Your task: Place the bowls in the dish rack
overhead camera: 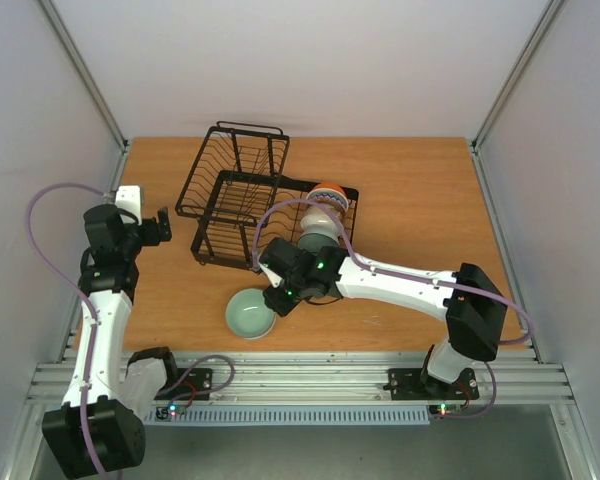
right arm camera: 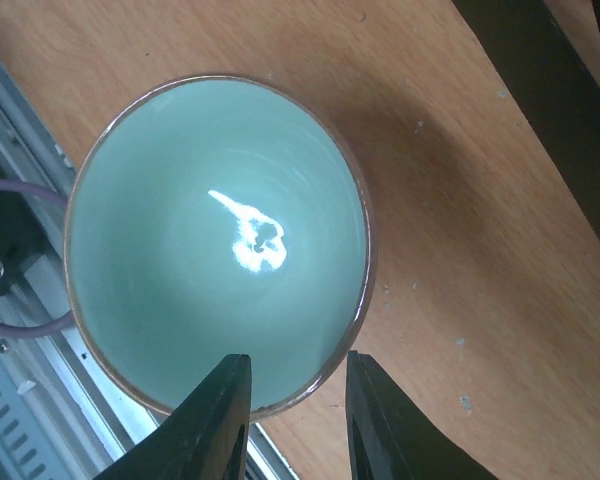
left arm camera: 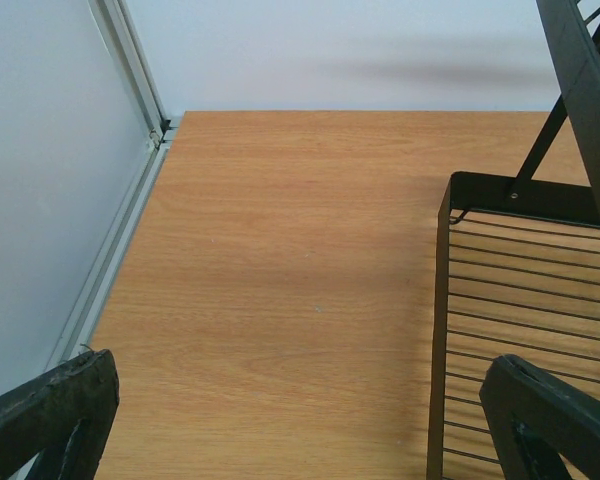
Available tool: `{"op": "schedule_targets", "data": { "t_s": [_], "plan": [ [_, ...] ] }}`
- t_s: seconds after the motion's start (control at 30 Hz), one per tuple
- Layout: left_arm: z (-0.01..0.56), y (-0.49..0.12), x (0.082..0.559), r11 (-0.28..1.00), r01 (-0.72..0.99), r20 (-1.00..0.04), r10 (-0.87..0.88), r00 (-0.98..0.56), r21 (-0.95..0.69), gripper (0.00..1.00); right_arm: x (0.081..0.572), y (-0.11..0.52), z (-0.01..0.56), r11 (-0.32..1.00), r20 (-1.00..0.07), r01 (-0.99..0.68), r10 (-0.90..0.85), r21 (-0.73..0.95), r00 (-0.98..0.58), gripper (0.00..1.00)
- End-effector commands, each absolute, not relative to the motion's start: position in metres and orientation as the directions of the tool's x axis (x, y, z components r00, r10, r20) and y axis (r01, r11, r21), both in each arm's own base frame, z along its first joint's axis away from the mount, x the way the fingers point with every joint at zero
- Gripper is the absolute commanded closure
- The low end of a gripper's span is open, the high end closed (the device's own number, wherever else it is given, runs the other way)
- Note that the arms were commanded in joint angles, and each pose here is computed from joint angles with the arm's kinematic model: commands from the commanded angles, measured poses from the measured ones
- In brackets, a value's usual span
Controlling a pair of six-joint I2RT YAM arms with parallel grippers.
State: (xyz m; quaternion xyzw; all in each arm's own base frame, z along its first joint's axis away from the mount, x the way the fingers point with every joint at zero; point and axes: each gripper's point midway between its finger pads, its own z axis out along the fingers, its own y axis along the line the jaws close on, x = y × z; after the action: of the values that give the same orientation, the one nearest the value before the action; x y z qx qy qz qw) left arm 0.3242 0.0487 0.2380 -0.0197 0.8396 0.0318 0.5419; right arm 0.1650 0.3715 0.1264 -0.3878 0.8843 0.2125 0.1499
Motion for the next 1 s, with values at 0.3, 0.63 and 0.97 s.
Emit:
{"op": "schedule_targets", "data": {
  "t_s": [0.3, 0.63, 0.97],
  "plan": [
    [0.243, 0.052, 0.329, 0.997, -0.074, -0.925, 0.004, -0.38, 0.035, 0.01, 0.171, 0.379, 0.105, 0.629, -0.424, -0.74, -0.618, 0.238, -0.662, 0.73],
    [0.245, 0.052, 0.329, 0.997, -0.074, -0.926, 0.006, -0.377, 0.037, 0.01, 0.17, 0.381, 0.096, 0.627, -0.406, -0.741, -0.628, 0.241, -0.664, 0.74],
    [0.244, 0.052, 0.329, 0.997, -0.075, -0.925, 0.005, -0.379, 0.037, 0.01, 0.173, 0.378, 0.095, 0.641, -0.4, -0.736, -0.63, 0.215, -0.666, 0.77]
  ]
}}
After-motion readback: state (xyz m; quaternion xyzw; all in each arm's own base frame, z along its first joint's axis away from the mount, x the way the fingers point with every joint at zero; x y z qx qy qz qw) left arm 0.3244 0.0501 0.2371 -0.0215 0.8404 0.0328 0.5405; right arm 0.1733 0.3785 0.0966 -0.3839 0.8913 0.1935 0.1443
